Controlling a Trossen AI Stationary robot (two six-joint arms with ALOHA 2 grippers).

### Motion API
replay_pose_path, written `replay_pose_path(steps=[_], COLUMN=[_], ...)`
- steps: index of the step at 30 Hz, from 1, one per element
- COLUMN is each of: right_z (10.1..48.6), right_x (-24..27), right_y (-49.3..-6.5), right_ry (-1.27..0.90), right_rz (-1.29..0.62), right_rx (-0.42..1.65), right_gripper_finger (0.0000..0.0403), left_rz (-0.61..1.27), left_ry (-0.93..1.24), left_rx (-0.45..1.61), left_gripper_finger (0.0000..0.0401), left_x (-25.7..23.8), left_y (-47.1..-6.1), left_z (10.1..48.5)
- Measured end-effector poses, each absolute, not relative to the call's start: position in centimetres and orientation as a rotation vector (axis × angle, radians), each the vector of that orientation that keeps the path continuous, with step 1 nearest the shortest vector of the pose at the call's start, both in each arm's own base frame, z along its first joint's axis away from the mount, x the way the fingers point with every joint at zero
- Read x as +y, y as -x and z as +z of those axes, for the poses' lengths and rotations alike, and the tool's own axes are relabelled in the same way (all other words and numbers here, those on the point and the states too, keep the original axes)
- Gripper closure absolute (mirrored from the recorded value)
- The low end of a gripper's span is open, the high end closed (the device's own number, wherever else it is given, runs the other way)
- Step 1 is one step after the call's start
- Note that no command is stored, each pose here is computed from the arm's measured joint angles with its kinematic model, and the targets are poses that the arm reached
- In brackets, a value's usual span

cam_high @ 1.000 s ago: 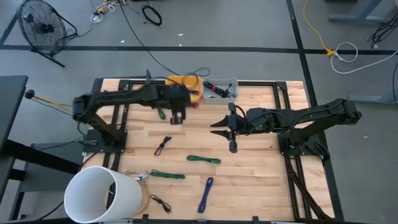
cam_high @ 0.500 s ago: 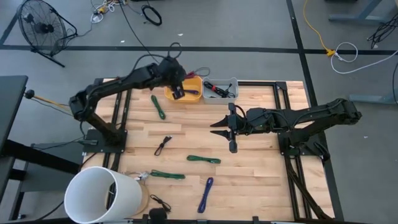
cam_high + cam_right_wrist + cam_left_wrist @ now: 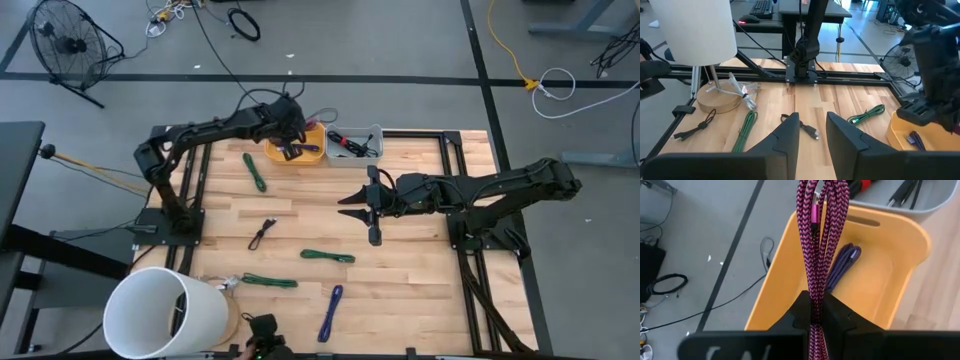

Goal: Pick & Place USB Port
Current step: Put the pink black charger cable into the yellow bin, then put the green black charger cable into the yellow bin

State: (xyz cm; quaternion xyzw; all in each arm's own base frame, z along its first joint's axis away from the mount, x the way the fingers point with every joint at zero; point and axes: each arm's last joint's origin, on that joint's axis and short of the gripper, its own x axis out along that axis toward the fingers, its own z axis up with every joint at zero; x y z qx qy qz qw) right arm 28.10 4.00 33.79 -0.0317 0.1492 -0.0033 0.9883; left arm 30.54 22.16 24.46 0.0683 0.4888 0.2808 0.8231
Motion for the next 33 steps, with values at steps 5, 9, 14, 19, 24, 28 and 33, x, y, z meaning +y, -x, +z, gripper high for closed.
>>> replay_pose_path(steps=[5, 9, 14, 19, 24, 28, 33], right_z=[33.7, 33.7, 33.7, 33.7, 33.7, 33.6, 33.6], right_x=[4.0, 4.0, 4.0, 4.0, 4.0, 4.0, 4.0], right_y=[-28.1, -28.1, -28.1, -28.1, -28.1, -28.0, -28.0], right_ry=[0.065, 0.065, 0.064, 0.064, 0.064, 0.065, 0.062], right_rz=[-0.006, -0.006, -0.007, -0.006, -0.006, -0.006, -0.007], right_rx=[0.305, 0.305, 0.305, 0.305, 0.314, 0.321, 0.324], right_gripper_finger=[0.0305, 0.0305, 0.0305, 0.0305, 0.0305, 0.0305, 0.0305], left_rz=[0.620, 0.649, 0.660, 0.658, 0.630, 0.586, 0.578], left_ry=[-0.155, -0.168, -0.162, -0.151, -0.155, -0.213, -0.203], left_rx=[1.052, 1.063, 1.056, 1.048, 1.082, 1.151, 1.268], left_gripper_finger=[0.0377, 0.0342, 0.0287, 0.0265, 0.0268, 0.0273, 0.0273], left_x=[22.4, 22.5, 22.5, 22.4, 21.4, 19.1, 15.9], left_y=[-30.6, -30.5, -30.5, -30.6, -30.8, -30.4, -28.7], left_z=[24.2, 24.2, 24.2, 24.3, 24.3, 25.4, 27.1])
